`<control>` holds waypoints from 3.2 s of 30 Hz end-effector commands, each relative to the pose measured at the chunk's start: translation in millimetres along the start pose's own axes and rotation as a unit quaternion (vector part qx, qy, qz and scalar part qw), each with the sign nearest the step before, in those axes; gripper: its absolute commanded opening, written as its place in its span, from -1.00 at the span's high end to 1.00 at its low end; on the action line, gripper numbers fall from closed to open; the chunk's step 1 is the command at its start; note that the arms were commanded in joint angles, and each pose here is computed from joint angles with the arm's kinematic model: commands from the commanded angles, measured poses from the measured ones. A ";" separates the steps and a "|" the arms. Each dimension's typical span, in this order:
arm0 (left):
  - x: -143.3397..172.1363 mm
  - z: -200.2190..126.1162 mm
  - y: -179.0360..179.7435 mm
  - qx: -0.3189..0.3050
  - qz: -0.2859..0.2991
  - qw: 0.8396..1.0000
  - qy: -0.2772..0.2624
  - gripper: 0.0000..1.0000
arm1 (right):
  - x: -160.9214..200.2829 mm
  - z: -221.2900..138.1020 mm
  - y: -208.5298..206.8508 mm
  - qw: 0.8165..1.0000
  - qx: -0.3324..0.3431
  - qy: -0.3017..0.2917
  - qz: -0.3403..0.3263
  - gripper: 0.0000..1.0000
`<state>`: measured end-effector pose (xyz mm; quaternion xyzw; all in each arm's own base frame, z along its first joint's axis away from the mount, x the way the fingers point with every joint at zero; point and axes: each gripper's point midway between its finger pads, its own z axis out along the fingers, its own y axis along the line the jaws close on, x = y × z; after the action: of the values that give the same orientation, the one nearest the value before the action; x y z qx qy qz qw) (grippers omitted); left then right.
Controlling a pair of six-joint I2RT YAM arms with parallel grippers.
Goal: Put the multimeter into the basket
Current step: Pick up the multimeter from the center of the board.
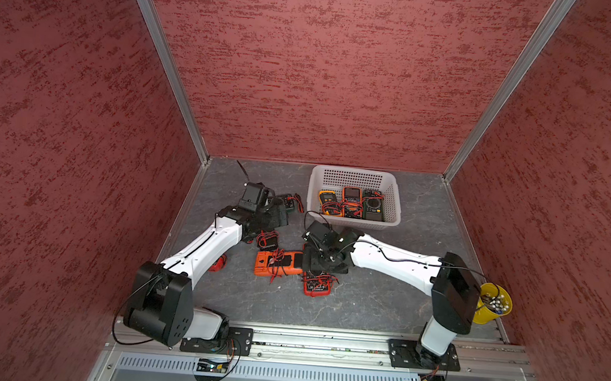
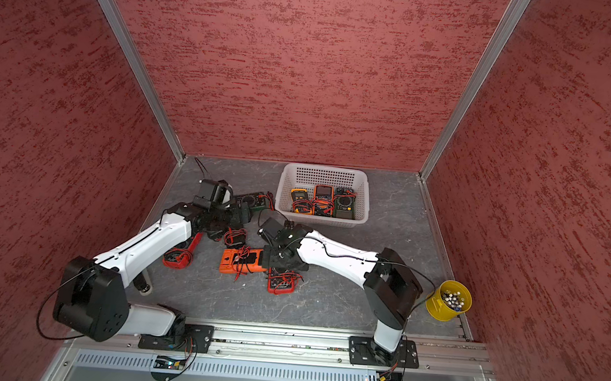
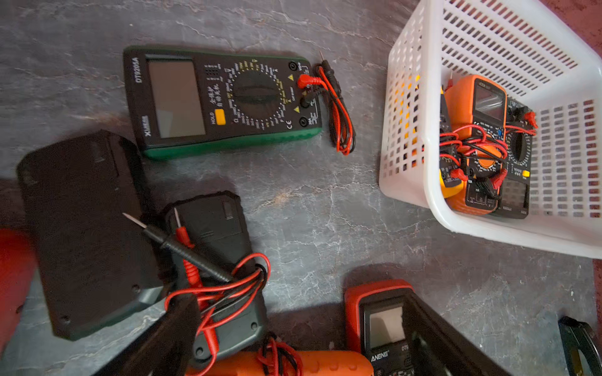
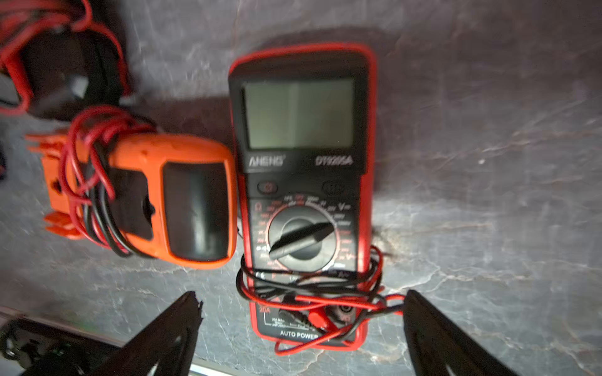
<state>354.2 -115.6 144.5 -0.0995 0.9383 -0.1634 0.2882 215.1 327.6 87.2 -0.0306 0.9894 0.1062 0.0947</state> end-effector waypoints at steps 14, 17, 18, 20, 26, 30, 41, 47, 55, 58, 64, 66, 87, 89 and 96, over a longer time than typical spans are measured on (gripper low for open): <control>-6.8 -5.2 13.9 0.006 -0.027 1.000 -0.011 -0.99 | 29.9 44.2 -17.1 0.992 0.067 0.063 -0.089 -0.98; -5.0 -3.9 14.2 0.008 -0.032 0.999 -0.008 -0.99 | 26.0 48.7 -11.7 0.991 0.064 0.061 -0.098 -0.98; -4.6 -3.6 14.5 0.008 -0.033 0.999 -0.007 -0.99 | 25.7 49.7 -10.2 0.991 0.061 0.061 -0.100 -0.98; -4.5 -3.8 14.0 0.010 -0.035 0.999 -0.007 -0.99 | 25.0 51.2 -5.0 0.992 0.047 0.058 -0.101 -0.98; -2.7 -3.1 14.1 0.010 -0.036 0.999 -0.003 -1.00 | 26.9 54.5 3.9 0.994 -0.002 0.061 -0.086 -0.98; -1.4 -1.3 14.6 0.009 -0.037 0.999 0.001 -0.99 | 30.9 67.2 -5.4 0.992 0.033 0.081 -0.089 -0.98; -2.7 -1.0 13.6 0.010 -0.037 0.999 0.000 -1.00 | 36.7 94.4 -26.3 0.987 0.091 0.115 -0.071 -0.98; -2.6 2.7 13.0 0.012 -0.039 0.999 0.005 -0.99 | 35.6 104.3 -55.6 0.980 0.145 0.132 -0.031 -0.98; -5.0 4.2 13.2 0.010 -0.042 0.999 0.000 -0.99 | 30.6 114.3 -60.2 0.982 0.133 0.129 -0.041 -0.98; -5.5 4.5 12.6 0.011 -0.044 0.999 0.000 -0.99 | 26.9 118.6 -60.7 0.984 0.120 0.127 -0.037 -0.98; -2.4 4.8 14.4 0.007 -0.050 0.999 0.003 -0.99 | 20.2 126.5 -60.6 0.981 0.119 0.129 -0.077 -0.96; -2.8 3.8 14.3 0.007 -0.050 0.999 0.002 -0.99 | 22.9 130.9 -65.1 0.977 0.131 0.142 -0.091 -0.95; -11.4 1.1 11.0 0.006 -0.049 0.999 -0.007 -0.99 | -24.2 40.9 -41.0 0.986 0.095 0.034 -0.136 0.72; -12.5 0.6 10.8 0.007 -0.050 0.999 -0.010 -0.99 | -28.6 26.6 -39.1 0.986 0.090 0.020 -0.136 0.90; -14.1 3.7 13.3 0.001 -0.053 0.999 -0.010 -0.99 | -32.1 -8.6 -23.0 0.987 0.040 -0.002 -0.157 1.00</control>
<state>355.7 -102.1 134.4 -0.1445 0.9344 -0.1783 0.2725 242.6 303.4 67.5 -0.1650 0.9825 0.0318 0.0802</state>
